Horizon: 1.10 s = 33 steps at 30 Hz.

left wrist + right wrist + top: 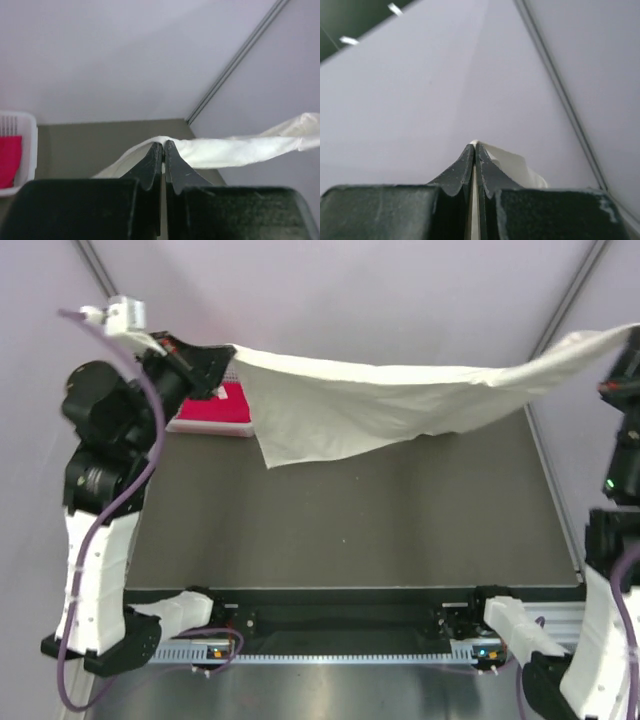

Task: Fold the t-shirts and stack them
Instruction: Flatten the tshirt out

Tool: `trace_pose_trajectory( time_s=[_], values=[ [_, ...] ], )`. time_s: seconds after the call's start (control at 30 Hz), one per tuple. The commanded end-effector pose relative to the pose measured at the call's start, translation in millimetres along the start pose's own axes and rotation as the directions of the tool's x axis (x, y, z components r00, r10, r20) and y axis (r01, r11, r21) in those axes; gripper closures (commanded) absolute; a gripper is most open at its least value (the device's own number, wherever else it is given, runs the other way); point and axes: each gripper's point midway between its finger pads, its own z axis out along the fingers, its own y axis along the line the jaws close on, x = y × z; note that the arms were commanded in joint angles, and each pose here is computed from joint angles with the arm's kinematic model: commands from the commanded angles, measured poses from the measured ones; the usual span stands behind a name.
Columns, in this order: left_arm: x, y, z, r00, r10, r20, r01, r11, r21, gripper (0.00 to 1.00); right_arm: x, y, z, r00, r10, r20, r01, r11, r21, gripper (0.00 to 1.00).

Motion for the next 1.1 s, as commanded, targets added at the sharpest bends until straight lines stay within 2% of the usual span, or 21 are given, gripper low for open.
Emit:
trace_pose_trajectory(
  time_s=[0.0, 0.07, 0.13, 0.2, 0.33, 0.43, 0.6, 0.63, 0.67, 0.7, 0.73, 0.77, 0.8, 0.83, 0.87, 0.93, 0.97, 1.0, 1.03, 1.07],
  values=[
    [-85, -64, -72, 0.963, 0.061, 0.263, -0.107, 0.980, 0.166, 1.00, -133, 22, -69, 0.934, -0.036, 0.354, 0.049, 0.998, -0.028, 1.00],
    [-114, -83, -110, 0.934, 0.039, 0.355, -0.114, 0.974, 0.194, 1.00, -175, 29, -98, 0.895, -0.037, 0.444, 0.057, 0.998, -0.032, 1.00],
    [-138, -94, -140, 0.903, 0.019, 0.430, -0.114, 0.974, 0.197, 1.00, -197, 34, -114, 0.873, -0.036, 0.486, 0.064, 0.997, -0.042, 1.00],
    [-148, -99, -152, 0.886, 0.002, 0.464, -0.111, 0.972, 0.208, 1.00, -221, 43, -129, 0.847, -0.006, 0.531, 0.054, 0.996, -0.074, 1.00],
    [-155, -102, -148, 0.881, -0.028, 0.473, -0.087, 0.972, 0.220, 1.00, -223, 46, -121, 0.850, -0.017, 0.527, 0.068, 0.995, -0.078, 1.00],
    [-139, -86, -118, 0.903, -0.034, 0.428, -0.051, 0.981, 0.186, 1.00, -202, 45, -96, 0.878, -0.049, 0.476, 0.090, 0.994, -0.064, 1.00],
    [-100, -38, -57, 0.938, 0.011, 0.346, -0.029, 0.998, 0.048, 1.00, -111, 32, -25, 0.950, -0.133, 0.284, 0.149, 0.988, -0.037, 1.00],
    [-75, -18, -31, 0.959, 0.018, 0.281, -0.020, 1.000, 0.002, 1.00, -96, 29, -14, 0.954, -0.151, 0.259, 0.164, 0.986, -0.031, 1.00],
    [-53, 8, -4, 0.971, 0.033, 0.236, -0.015, 0.997, -0.076, 1.00, -58, 20, 7, 0.965, -0.187, 0.183, 0.193, 0.981, -0.013, 1.00],
    [-55, 9, -4, 0.968, 0.040, 0.249, -0.020, 0.996, -0.081, 1.00, -39, 15, 16, 0.968, -0.202, 0.148, 0.205, 0.979, -0.006, 1.00],
    [-27, 31, 23, 0.982, 0.051, 0.182, -0.028, 0.991, -0.130, 1.00, -20, 10, 26, 0.969, -0.219, 0.114, 0.220, 0.975, -0.001, 1.00],
    [-18, 41, 37, 0.984, 0.067, 0.167, -0.042, 0.988, -0.149, 1.00, 17, 0, 42, 0.969, -0.240, 0.057, 0.240, 0.971, 0.006, 1.00],
    [11, 66, 62, 0.992, 0.078, 0.102, -0.056, 0.978, -0.202, 1.00, 38, -7, 49, 0.967, -0.254, 0.024, 0.254, 0.967, 0.012, 1.00],
    [25, 78, 75, 0.993, 0.092, 0.073, -0.074, 0.972, -0.222, 1.00, 57, -13, 55, 0.964, -0.266, -0.001, 0.266, 0.964, 0.013, 1.00],
    [38, 91, 87, 0.992, 0.122, 0.041, -0.108, 0.964, -0.242, 1.00, 96, -26, 67, 0.957, -0.285, -0.056, 0.286, 0.958, 0.016, 1.00],
    [77, 128, 122, 0.988, 0.151, -0.021, -0.151, 0.949, -0.276, 1.00, 134, -42, 76, 0.945, -0.310, -0.103, 0.314, 0.949, 0.028, 1.00],
    [88, 140, 133, 0.987, 0.160, -0.034, -0.162, 0.945, -0.285, 1.00, 181, -63, 82, 0.922, -0.338, -0.187, 0.352, 0.935, 0.043, 1.00],
    [112, 164, 155, 0.984, 0.165, -0.067, -0.178, 0.935, -0.306, 1.00, 197, -70, 87, 0.916, -0.350, -0.196, 0.365, 0.930, 0.047, 1.00],
    [125, 179, 166, 0.981, 0.171, -0.088, -0.190, 0.926, -0.326, 1.00, 242, -92, 92, 0.882, -0.378, -0.281, 0.408, 0.912, 0.053, 1.00],
    [138, 192, 176, 0.980, 0.171, -0.106, -0.197, 0.921, -0.337, 1.00, 261, -103, 94, 0.865, -0.389, -0.315, 0.426, 0.903, 0.055, 1.00]
  ],
)
